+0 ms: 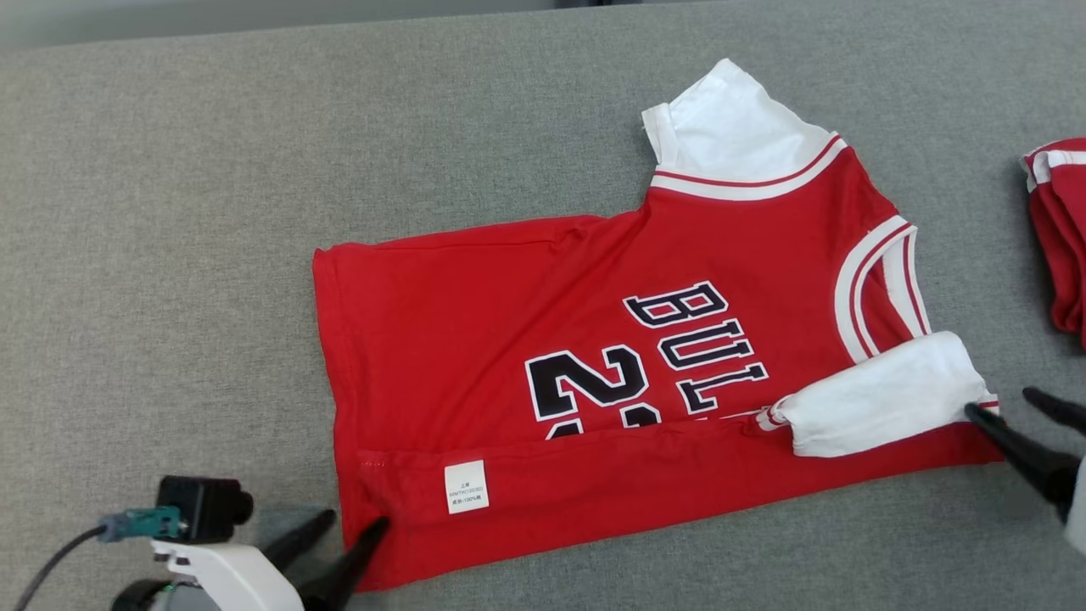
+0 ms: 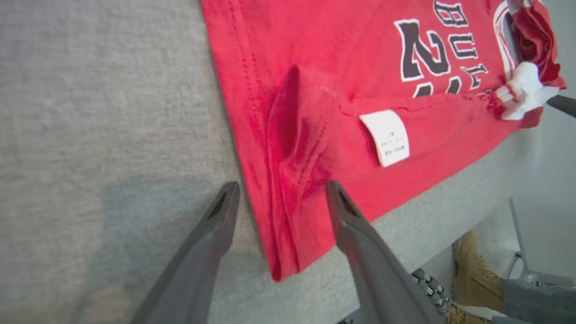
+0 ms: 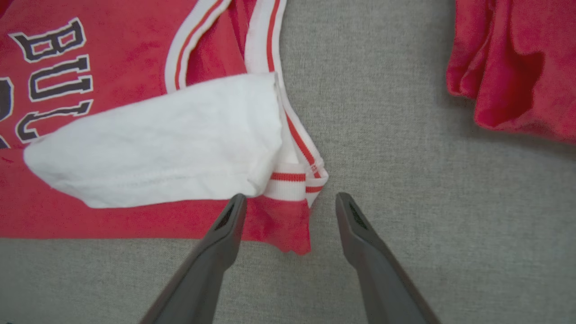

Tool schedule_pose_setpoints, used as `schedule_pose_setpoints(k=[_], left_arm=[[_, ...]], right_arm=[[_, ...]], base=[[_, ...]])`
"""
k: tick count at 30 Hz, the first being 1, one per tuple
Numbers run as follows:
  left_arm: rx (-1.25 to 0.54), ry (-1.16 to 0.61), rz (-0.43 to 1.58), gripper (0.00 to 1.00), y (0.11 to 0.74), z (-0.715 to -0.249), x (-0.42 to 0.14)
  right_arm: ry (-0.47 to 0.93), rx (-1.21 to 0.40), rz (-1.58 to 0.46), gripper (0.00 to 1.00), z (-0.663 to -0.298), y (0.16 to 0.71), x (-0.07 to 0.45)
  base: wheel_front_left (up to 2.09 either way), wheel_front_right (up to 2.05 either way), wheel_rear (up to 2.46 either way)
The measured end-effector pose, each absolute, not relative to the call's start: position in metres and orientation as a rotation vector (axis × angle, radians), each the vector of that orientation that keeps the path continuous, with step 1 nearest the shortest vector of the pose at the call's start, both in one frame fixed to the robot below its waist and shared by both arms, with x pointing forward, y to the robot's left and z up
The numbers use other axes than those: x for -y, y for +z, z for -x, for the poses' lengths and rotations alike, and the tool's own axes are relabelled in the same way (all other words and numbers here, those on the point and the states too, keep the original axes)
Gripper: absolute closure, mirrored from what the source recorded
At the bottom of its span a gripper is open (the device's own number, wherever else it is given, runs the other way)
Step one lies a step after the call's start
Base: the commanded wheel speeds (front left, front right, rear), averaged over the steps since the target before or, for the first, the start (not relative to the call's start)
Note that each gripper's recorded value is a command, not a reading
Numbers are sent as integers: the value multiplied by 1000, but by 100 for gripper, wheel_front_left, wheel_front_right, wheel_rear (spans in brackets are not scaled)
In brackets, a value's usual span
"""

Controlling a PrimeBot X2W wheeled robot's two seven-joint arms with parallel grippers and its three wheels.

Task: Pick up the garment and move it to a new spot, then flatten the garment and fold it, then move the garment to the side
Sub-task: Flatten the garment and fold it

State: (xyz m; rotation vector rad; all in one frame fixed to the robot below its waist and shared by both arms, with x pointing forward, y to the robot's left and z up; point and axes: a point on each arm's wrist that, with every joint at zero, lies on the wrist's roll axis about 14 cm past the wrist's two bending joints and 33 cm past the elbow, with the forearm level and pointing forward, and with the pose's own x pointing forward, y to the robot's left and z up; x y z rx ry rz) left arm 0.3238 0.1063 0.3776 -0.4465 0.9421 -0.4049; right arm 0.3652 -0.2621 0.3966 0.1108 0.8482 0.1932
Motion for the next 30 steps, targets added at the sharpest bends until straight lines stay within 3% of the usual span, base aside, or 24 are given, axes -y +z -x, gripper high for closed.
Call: schedule_pose_setpoints(k=[4, 5, 6, 10, 21, 30], left_arm=[[-871, -366, 380, 0, 388, -346, -124], [-803, -369, 335, 0, 401, -372, -129], [-803, -369, 335, 0, 401, -372, -129], [-704, -400, 258, 0, 419, -428, -122], [-749, -485, 126, 0, 378, -503, -90], [-764, -516, 87, 0, 363, -512, -94]], right_arm=[[227, -751, -63, 0, -393, 431, 265], [250, -683, 4, 0, -417, 455, 267], [250, -683, 4, 0, -417, 455, 267], [265, -597, 83, 0, -473, 479, 261], [348, -668, 152, 0, -602, 427, 189], [373, -772, 162, 0, -636, 377, 161]], base=[[0, 0, 0], [0, 0, 0], [0, 0, 0], [0, 0, 0], [0, 0, 0], [0, 0, 0]])
